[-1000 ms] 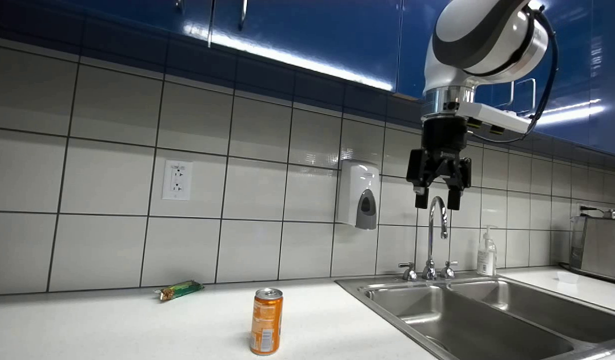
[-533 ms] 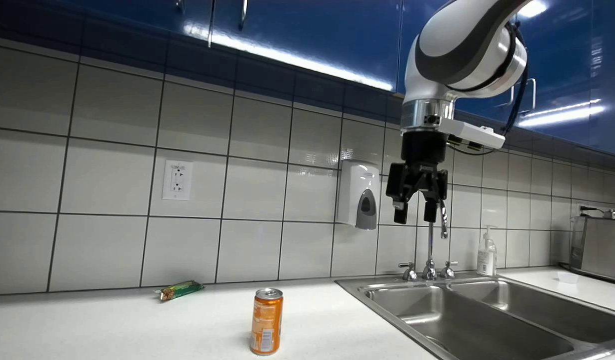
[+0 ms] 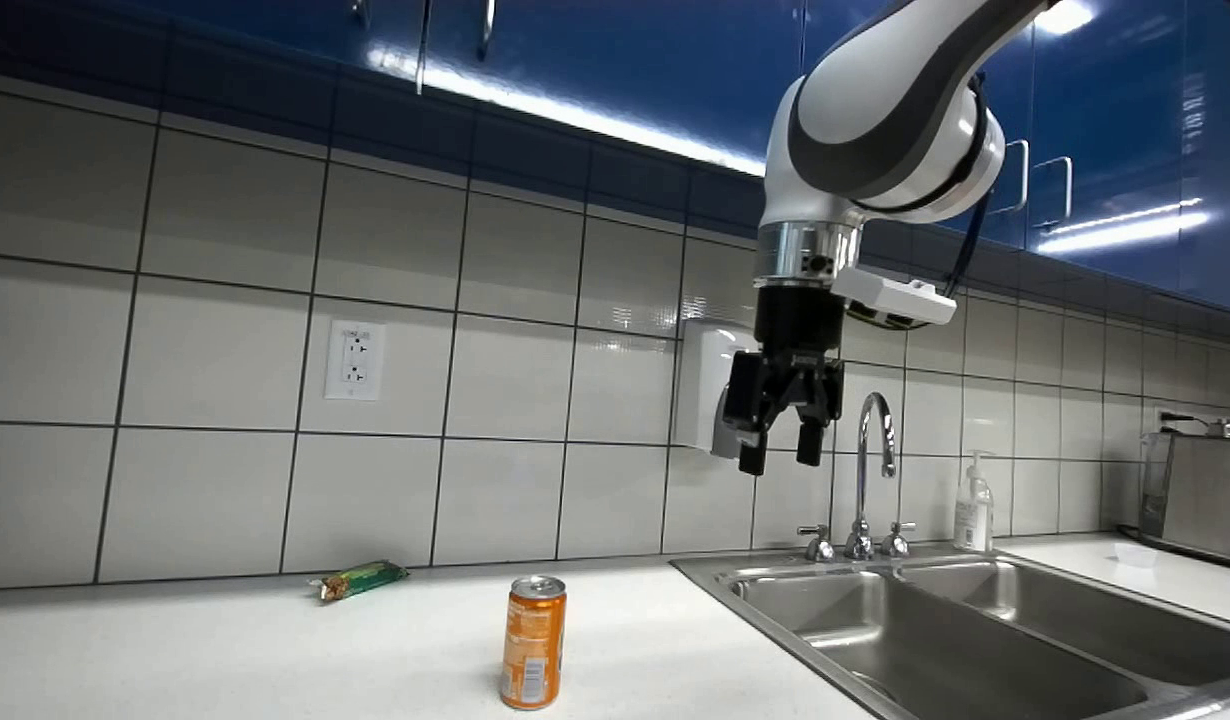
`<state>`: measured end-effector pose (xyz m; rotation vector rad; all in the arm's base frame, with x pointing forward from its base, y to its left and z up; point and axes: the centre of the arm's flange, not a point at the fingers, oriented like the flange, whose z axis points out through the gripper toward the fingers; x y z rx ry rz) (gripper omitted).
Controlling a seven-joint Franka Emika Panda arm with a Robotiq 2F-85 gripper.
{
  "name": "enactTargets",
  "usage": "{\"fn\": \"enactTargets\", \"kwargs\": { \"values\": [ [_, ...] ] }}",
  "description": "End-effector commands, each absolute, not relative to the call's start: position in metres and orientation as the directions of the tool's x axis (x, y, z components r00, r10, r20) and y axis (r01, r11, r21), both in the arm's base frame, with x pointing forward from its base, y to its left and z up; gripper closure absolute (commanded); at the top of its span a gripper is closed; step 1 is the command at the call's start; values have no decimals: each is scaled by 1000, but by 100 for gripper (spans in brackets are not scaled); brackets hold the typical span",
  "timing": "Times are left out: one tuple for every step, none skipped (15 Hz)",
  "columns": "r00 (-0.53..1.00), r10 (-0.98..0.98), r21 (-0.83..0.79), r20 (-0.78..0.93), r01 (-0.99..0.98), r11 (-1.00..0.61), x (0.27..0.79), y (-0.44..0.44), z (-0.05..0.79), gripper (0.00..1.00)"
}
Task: Put the orange can in the sink on the left.
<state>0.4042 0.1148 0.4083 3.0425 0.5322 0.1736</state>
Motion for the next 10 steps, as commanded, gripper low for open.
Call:
{"fn": "enactTargets", "kwargs": {
  "values": [
    [927,358,73,116,351,-933,422,138,401,0],
    [925,362,70,118,356,-932,425,144,399,0],
    [923,366,70,119,360,-930,428,151,396,0],
    [921,371,71,119,365,-928,431,158,395,0],
    [919,376,73,120,369,-927,432,164,393,0],
    [916,381,71,121,375,-924,434,170,391,0],
    [914,389,70,119,383,-921,436,176,389,0],
    [911,397,69,116,391,-918,437,183,386,0],
    [908,403,68,114,398,-915,439,188,384,0],
    [906,410,68,110,404,-912,440,194,382,0]
  ]
}}
